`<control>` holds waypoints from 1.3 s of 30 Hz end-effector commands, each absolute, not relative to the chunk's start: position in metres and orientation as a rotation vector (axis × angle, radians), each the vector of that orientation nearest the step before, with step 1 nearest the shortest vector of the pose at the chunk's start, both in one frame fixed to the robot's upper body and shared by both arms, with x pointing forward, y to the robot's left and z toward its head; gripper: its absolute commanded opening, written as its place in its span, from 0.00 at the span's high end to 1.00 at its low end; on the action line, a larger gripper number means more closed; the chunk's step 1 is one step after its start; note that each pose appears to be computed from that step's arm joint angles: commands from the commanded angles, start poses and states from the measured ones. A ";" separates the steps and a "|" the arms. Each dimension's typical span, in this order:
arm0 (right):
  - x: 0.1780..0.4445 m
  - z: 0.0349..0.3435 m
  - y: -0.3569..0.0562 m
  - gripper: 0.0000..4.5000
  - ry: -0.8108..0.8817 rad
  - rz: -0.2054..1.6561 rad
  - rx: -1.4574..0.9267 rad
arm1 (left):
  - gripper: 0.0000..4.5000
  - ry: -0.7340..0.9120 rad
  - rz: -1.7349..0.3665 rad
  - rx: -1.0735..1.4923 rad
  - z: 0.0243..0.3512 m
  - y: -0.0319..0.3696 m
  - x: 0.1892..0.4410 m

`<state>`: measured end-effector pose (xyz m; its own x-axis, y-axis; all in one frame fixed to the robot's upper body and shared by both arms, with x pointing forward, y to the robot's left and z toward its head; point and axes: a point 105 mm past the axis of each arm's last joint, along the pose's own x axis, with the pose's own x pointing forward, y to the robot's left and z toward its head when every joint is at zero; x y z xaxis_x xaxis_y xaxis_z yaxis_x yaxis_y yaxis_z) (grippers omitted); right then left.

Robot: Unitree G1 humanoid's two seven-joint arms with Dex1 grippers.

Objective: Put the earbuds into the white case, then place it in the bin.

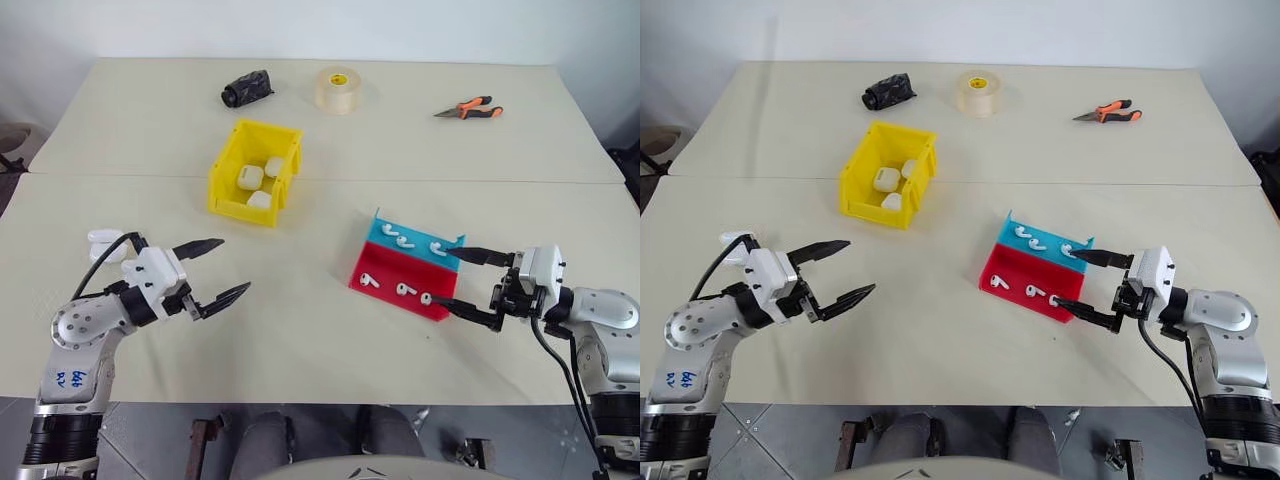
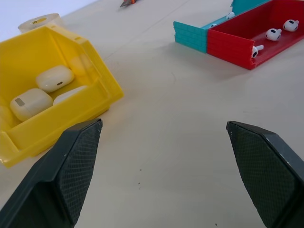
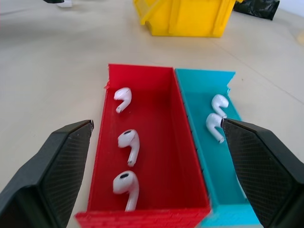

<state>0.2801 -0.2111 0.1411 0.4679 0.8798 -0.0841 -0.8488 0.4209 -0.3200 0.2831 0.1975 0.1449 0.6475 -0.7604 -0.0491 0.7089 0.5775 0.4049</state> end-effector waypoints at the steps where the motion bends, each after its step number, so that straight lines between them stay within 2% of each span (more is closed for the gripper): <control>1: 0.277 0.148 -0.199 0.00 -0.164 1.132 -0.331 | 0.01 -0.194 -0.803 0.417 0.157 0.199 0.283; 6: 0.278 0.154 -0.170 0.00 -0.230 1.225 -0.287 | 0.01 -0.213 -0.561 0.367 0.172 0.223 0.273; 10: 0.277 0.165 -0.143 0.00 -0.332 1.312 -0.252 | 0.01 -0.147 -0.283 0.336 0.172 0.255 0.248; 13: 0.275 0.169 -0.127 0.00 -0.370 1.376 -0.245 | 0.01 -0.055 -0.070 0.265 0.160 0.282 0.222; 18: 0.273 0.174 -0.110 0.00 -0.408 1.479 -0.279 | 0.01 0.079 0.102 0.137 0.135 0.297 0.190; 21: 0.275 0.175 -0.110 0.00 -0.396 1.490 -0.285 | 0.01 0.183 0.119 0.053 0.122 0.294 0.190; 25: 0.278 0.175 -0.112 0.00 -0.374 1.507 -0.295 | 0.01 0.241 0.121 0.066 0.133 0.292 0.204; 29: 0.278 0.176 -0.112 0.00 -0.363 1.523 -0.296 | 0.01 0.424 0.060 0.093 0.141 0.287 0.222; 33: 0.277 0.177 -0.108 0.00 -0.366 1.530 -0.289 | 0.01 0.579 0.096 0.122 0.151 0.298 0.240; 39: 0.274 0.176 -0.103 0.00 -0.383 1.528 -0.277 | 0.01 0.640 0.126 0.126 0.162 0.310 0.266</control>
<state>0.2795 -0.1071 0.1678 0.0228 0.9986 0.0476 -0.9287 0.0388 -0.3688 0.2613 0.3056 0.1575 0.7978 0.1398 -0.5865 -0.0602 0.9864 0.1532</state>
